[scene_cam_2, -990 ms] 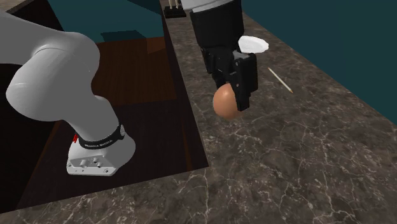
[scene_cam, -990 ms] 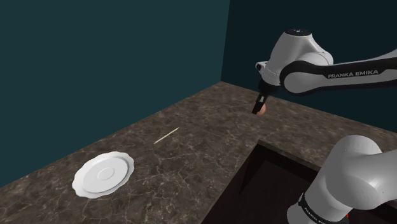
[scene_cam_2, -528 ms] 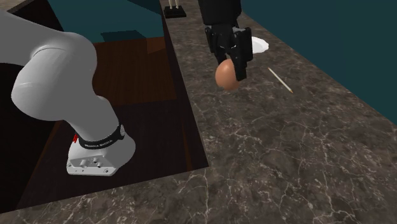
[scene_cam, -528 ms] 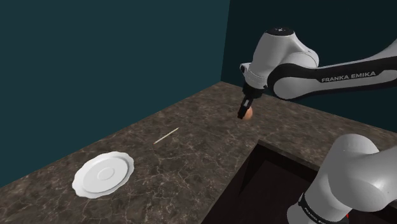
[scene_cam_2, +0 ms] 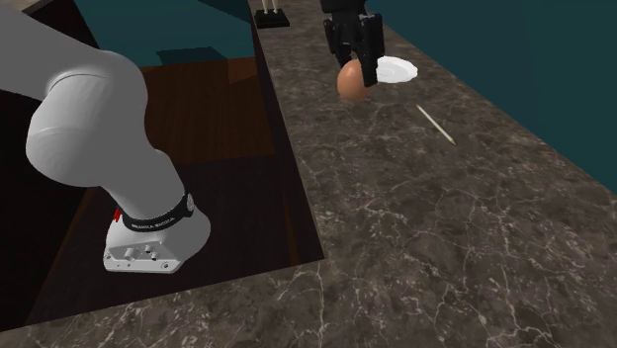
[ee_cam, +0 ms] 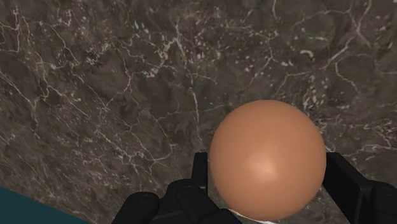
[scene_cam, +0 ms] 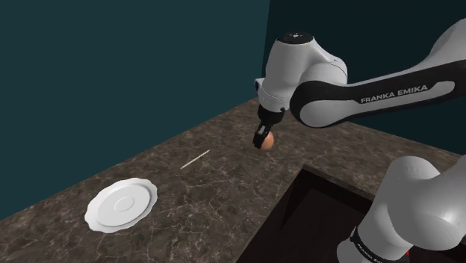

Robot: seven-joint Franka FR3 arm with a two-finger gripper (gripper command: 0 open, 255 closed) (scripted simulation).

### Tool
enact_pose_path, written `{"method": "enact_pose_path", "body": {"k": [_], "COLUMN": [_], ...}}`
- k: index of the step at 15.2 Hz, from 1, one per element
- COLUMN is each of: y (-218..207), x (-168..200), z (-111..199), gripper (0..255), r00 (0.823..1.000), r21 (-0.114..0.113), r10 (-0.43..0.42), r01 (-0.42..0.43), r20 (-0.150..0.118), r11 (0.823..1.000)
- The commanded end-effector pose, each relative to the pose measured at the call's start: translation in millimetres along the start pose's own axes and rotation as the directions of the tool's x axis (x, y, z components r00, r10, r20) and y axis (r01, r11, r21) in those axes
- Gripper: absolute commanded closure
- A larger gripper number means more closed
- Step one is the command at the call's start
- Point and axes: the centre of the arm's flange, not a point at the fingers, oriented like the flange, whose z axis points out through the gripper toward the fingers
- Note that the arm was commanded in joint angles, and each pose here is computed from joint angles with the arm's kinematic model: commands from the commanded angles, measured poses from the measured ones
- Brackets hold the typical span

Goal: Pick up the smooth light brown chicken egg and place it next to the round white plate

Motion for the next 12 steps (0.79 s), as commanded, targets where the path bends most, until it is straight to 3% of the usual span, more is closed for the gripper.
{"method": "enact_pose_path", "body": {"k": [1,12], "y": [-21,-144], "x": [11,86], "z": [-3,-23], "gripper": [255,255], "r00": [1.0,1.0], "r21": [0.0,0.0], "r10": [0.002,0.002], "r01": [-0.002,-0.002], "r20": [0.0,0.0], "r11": [1.0,1.0]}}
